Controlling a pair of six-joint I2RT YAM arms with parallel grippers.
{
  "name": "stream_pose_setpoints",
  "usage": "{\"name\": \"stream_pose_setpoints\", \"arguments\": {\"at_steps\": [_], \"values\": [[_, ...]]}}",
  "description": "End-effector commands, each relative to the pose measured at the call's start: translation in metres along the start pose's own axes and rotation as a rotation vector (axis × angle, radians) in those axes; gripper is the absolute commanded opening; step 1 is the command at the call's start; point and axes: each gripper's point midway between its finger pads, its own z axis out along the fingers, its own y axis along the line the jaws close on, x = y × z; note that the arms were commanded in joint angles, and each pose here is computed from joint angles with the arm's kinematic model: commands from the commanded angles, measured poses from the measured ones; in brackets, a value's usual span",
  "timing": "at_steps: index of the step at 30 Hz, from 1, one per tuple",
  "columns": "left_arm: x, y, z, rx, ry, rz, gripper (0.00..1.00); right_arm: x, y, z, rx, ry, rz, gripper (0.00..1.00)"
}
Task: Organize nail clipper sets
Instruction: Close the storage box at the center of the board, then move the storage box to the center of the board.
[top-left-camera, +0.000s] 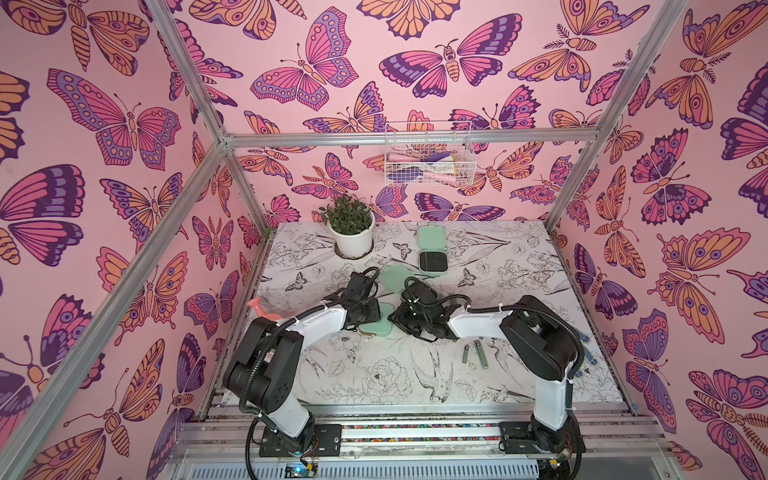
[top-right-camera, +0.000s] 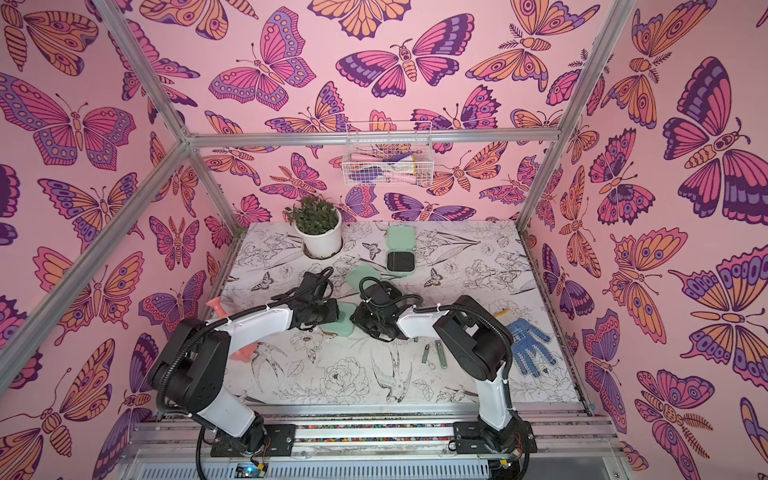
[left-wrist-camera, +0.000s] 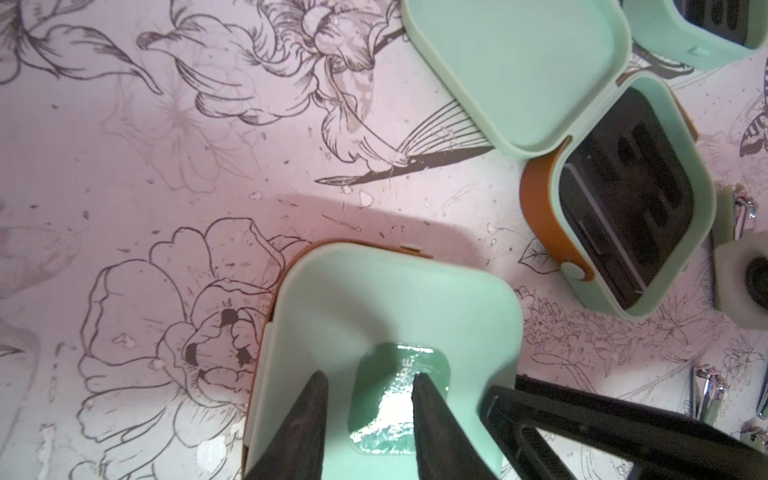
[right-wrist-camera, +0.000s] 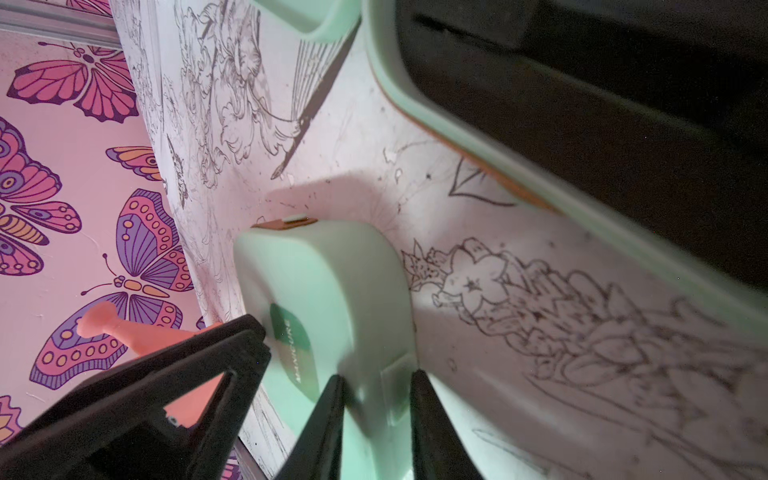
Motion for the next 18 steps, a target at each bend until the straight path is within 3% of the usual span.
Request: {"name": "stream_pose_setpoints", "arguments": {"at_steps": [1, 5, 8, 11, 18], "values": [[0.08, 0.075, 0.018, -0.267, 0.268, -0.01, 0.38, 0.027, -0.093, 0.014, 0.277, 0.067, 0.059, 0.28], [0.078, 0.078, 0.014, -0.284, 0.256, -0.025, 0.39, 0.026, -0.094, 0.014, 0.279, 0.067, 0.059, 0.28], [0.072, 0.079, 0.007, -0.301, 0.236, -0.029, 0.53, 0.026, -0.093, 0.015, 0.277, 0.069, 0.06, 0.28], [0.067, 0.079, 0.001, -0.315, 0.224, -0.03, 0.61, 0.026, -0.093, 0.015, 0.276, 0.071, 0.059, 0.28], [0.07, 0.076, 0.008, -0.303, 0.259, -0.036, 0.61, 0.026, -0.092, 0.015, 0.271, 0.073, 0.062, 0.28]]}}
